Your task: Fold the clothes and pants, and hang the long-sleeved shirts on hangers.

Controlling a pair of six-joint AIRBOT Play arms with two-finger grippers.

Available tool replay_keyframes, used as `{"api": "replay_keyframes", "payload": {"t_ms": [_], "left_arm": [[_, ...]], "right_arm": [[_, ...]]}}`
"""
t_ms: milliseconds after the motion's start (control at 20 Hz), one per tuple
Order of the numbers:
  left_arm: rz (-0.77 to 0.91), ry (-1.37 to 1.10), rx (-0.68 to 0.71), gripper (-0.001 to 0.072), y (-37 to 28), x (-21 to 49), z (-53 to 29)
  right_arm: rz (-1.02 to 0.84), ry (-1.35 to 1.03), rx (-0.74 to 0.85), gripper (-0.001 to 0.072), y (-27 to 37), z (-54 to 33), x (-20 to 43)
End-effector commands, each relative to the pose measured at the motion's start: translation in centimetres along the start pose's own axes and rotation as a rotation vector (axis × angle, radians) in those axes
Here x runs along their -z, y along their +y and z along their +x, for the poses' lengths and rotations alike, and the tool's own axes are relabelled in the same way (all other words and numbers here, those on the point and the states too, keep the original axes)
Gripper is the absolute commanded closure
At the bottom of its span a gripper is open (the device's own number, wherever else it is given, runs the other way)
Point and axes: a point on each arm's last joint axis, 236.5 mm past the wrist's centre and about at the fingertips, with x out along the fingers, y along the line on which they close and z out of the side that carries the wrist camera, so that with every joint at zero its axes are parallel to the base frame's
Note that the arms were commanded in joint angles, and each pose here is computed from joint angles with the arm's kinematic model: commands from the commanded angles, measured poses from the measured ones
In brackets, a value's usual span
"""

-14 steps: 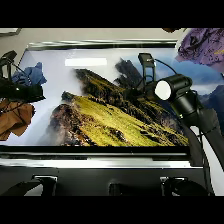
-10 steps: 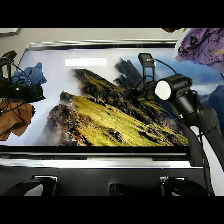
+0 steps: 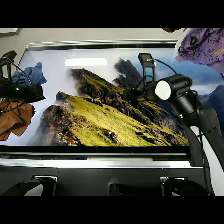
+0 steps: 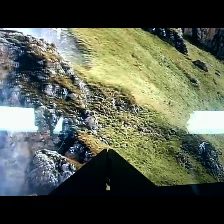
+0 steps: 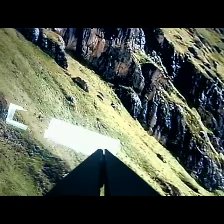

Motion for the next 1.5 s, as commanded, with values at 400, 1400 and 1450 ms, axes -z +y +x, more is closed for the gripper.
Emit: {"api": "replay_keyframes", "payload": {"t_ms": [400,1400,1450], "left_arm": [[0.005,0.006,-0.012,0.0385,0.3,0.0,0.3],[-0.644,-0.109,-0.517,-0.0013,37.6,3.5,12.3],[-0.646,-0.097,-0.514,-0.0013,37.9,3.8,13.2]], "right_arm": [[0.000,0.000,-0.001,0.0679,0.0,0.0,0.0],[0.014,0.025,-0.022,0.0679,0.6,0.0,0.6],[0.015,0.025,-0.022,0.0679,0.6,0.0,0.6]]}}
